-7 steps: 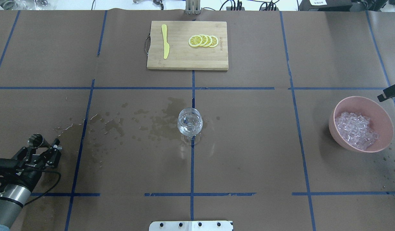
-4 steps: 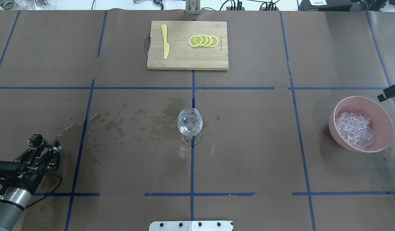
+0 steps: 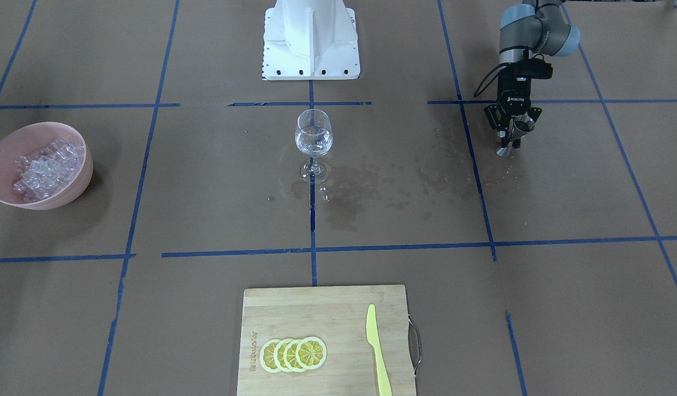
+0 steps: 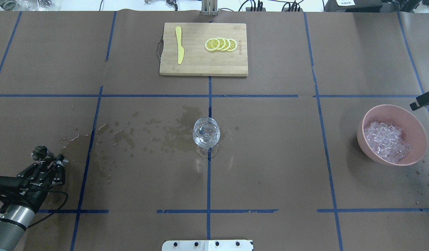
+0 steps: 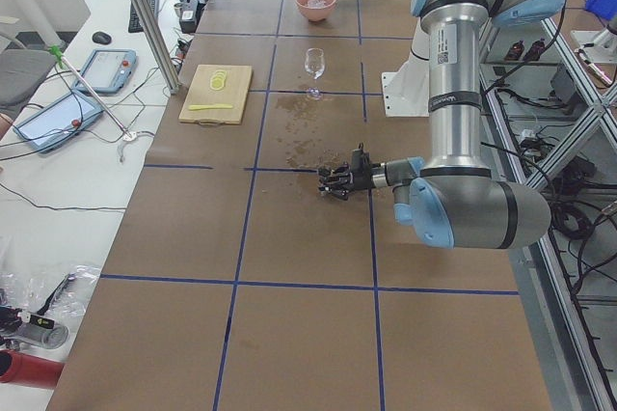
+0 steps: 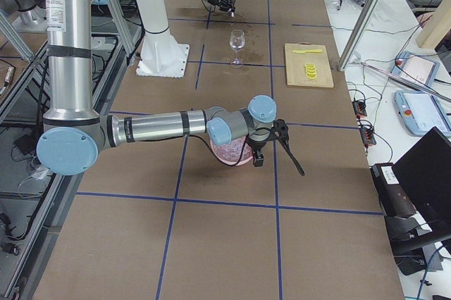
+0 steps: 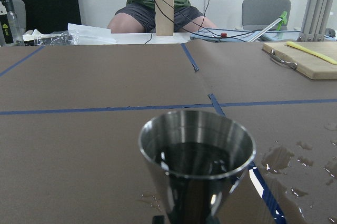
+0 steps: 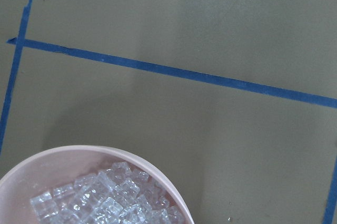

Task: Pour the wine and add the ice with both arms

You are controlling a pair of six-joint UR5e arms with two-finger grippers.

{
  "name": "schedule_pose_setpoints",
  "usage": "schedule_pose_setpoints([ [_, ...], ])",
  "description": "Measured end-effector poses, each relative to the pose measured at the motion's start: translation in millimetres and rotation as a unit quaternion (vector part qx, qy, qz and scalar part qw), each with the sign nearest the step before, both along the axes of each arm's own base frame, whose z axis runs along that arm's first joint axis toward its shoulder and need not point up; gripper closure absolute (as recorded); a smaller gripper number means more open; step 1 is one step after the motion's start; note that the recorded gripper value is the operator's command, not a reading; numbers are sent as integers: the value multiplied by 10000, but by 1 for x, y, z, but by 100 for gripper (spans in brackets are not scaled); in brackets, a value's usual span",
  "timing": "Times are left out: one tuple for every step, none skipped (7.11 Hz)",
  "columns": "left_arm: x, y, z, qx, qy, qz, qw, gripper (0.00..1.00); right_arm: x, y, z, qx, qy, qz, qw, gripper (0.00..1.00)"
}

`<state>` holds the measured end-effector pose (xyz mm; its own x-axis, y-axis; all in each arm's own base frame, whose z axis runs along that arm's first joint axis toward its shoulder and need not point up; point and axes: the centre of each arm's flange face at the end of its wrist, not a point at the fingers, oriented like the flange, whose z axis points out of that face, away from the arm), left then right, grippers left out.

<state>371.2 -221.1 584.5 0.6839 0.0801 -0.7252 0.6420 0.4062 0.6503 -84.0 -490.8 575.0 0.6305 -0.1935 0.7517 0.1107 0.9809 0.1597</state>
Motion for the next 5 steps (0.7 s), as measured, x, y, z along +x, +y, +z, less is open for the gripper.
schedule_pose_setpoints([
  [-2,0,-1,23,37,-34,10000,51,0,0,-1,5,-5,1,10000,0],
  [-3,-1,-2,45,50,-67,10000,57,0,0,-1,6,-7,2,10000,0],
  [-4,-1,-2,70,59,-106,9999,77,0,0,-1,9,-9,2,10000,0],
  [-5,-1,-2,92,56,-141,9998,95,0,0,-1,9,-9,2,10000,0],
  [-5,-2,-1,102,51,-159,9998,100,0,0,-1,8,-9,2,10000,0],
])
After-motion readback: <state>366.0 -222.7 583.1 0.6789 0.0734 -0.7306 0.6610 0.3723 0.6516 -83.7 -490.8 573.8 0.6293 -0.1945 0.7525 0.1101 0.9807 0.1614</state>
